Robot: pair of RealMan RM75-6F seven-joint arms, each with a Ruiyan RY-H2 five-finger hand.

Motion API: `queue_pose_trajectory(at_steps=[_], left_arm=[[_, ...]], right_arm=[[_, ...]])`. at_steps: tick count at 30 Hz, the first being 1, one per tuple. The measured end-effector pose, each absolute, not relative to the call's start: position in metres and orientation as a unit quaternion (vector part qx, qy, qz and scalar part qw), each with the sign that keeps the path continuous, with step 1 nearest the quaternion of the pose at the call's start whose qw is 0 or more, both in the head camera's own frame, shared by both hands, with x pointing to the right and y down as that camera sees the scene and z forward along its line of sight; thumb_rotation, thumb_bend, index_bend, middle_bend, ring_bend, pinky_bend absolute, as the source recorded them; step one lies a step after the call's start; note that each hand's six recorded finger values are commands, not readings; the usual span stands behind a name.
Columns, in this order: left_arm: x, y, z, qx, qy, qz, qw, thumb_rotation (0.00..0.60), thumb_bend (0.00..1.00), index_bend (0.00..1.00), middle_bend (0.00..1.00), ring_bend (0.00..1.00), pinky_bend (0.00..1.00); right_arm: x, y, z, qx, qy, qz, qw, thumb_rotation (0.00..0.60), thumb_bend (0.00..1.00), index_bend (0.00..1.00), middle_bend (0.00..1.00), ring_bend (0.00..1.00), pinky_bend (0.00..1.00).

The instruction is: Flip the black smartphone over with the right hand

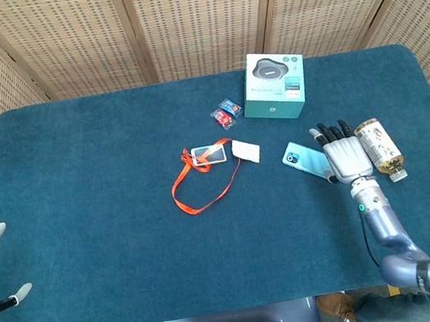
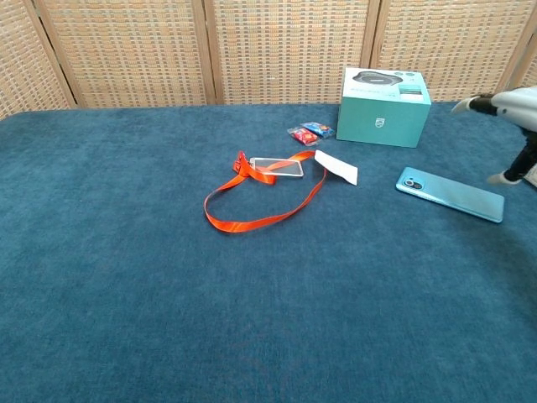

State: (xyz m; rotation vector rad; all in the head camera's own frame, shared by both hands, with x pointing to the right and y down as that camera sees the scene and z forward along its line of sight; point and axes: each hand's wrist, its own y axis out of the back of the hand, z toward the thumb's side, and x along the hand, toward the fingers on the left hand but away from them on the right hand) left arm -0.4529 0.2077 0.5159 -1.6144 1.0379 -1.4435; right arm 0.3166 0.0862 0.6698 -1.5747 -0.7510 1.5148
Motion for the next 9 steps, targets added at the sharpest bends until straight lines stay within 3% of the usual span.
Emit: queue_pose_trajectory(at_steps=[5,9], left_arm=[[-0.451,0.211,0.515,-0.631,0.403,-0.556,0.361,0.600,0.00,0.00,0.00,0.00,0.00],[-0.449,0.214,0.513,-0.633,0.404,-0.550,0.365,0.600,0.00,0.00,0.00,0.00,0.00]], right_arm=[[0.346,0.101,0.619,-0.637,-0.338,0.561,0.407,0.600,0.03,0.00,0.00,0.00,0.00],[0.371,0.135,0.592,-0.646,-0.373,0.539,0.391,0.600,0.02,0.00,0.00,0.00,0.00]])
